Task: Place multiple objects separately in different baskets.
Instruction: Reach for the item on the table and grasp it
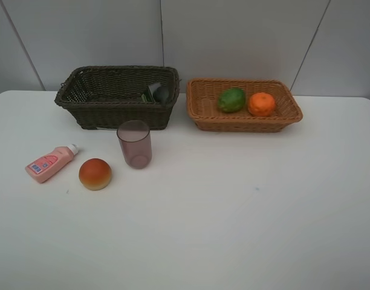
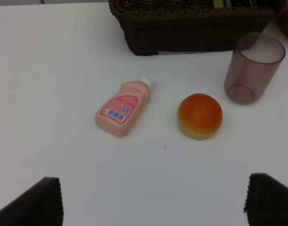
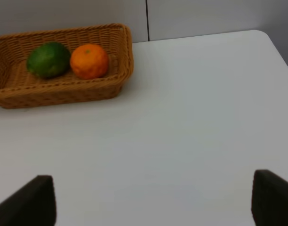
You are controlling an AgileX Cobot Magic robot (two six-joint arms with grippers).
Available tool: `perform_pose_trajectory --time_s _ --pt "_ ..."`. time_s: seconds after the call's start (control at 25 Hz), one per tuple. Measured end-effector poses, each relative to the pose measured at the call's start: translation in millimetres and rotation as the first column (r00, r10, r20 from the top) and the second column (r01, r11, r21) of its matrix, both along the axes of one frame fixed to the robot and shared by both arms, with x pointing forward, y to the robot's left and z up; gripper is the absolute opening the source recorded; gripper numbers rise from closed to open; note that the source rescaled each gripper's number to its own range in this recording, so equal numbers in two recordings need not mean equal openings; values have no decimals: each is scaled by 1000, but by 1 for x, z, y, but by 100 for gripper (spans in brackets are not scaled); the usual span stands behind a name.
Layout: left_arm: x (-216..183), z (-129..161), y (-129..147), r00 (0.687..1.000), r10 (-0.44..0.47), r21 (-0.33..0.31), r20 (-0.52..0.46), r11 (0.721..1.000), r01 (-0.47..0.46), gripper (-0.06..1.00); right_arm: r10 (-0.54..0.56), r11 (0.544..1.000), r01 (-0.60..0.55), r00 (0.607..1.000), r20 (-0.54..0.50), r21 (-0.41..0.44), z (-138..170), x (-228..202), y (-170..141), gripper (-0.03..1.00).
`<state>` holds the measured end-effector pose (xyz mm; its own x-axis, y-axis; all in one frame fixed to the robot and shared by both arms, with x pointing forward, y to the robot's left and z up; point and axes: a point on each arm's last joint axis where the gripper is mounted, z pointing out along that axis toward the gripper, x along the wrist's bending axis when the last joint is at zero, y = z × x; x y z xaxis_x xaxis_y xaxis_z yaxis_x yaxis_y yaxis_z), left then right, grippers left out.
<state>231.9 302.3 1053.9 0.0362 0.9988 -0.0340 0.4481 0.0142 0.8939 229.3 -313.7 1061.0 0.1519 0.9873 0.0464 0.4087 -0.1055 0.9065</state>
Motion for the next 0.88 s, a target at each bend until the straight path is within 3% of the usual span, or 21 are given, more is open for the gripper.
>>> perform_pose_trajectory --time_s 0.88 --pt "0 0 0 1000 0 0 0 1000 0 100 -6 1000 6 1000 0 -1 0 0 0 82"
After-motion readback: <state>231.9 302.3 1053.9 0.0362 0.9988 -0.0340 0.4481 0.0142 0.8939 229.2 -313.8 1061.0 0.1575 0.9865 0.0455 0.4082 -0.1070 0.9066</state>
